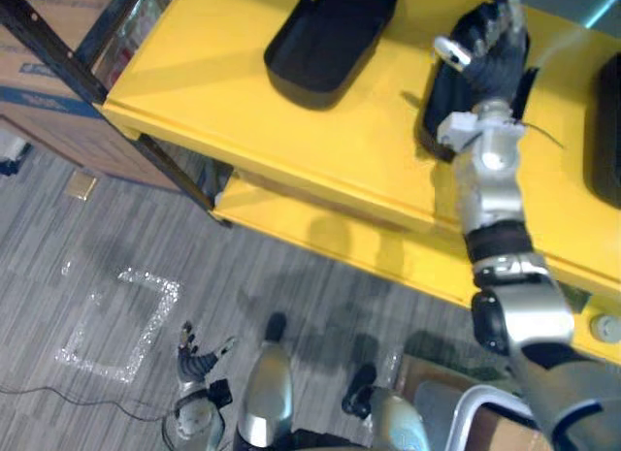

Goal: Walk over and take plastic housings, then place them on the shelf

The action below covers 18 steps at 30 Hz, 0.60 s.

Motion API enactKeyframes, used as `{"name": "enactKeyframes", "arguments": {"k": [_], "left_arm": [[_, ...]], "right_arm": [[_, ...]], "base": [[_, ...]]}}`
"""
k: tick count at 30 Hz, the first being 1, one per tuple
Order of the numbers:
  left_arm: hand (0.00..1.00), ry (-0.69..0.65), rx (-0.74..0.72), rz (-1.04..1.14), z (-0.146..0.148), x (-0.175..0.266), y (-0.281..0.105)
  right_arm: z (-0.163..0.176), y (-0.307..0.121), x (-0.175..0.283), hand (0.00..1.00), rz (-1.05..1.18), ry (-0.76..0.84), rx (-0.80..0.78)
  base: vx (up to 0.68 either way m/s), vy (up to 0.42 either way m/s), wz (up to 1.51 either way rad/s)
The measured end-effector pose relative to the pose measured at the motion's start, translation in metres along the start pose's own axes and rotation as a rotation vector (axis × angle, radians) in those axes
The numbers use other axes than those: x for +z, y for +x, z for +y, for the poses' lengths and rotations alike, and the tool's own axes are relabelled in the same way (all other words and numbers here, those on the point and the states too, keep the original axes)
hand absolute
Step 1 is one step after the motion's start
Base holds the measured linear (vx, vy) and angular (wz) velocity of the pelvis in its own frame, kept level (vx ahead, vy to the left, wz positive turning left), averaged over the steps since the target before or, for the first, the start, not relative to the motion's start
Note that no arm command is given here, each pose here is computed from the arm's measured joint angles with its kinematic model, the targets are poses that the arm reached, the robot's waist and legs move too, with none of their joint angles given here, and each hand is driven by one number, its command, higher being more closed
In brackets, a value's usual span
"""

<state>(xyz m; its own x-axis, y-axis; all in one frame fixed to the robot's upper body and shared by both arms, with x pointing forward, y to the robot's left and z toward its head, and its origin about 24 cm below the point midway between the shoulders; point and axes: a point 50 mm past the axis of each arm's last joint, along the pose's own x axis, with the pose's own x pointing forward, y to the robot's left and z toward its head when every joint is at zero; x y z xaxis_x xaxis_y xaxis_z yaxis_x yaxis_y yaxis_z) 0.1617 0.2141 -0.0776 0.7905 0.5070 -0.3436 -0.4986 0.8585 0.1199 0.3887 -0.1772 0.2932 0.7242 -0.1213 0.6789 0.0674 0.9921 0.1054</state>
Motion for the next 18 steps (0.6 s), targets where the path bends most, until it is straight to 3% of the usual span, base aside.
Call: {"name": "enactKeyframes", "arguments": {"k": [9, 18], "left_arm": [[0.0, 0.005, -0.006, 0.016, -0.003, -0.003, -0.001], [0.0, 0.025, -0.016, 0.056, -0.003, -0.012, -0.004]], "right_arm": [[0.021, 0.001, 0.011, 0.0, -0.098, -0.146, 0.082], [0.042, -0.004, 0.001, 0.0, -0.028, -0.126, 0.137]], "base": [[-0.03, 0.001, 0.04], [-0.11, -0.003, 0.11]]}}
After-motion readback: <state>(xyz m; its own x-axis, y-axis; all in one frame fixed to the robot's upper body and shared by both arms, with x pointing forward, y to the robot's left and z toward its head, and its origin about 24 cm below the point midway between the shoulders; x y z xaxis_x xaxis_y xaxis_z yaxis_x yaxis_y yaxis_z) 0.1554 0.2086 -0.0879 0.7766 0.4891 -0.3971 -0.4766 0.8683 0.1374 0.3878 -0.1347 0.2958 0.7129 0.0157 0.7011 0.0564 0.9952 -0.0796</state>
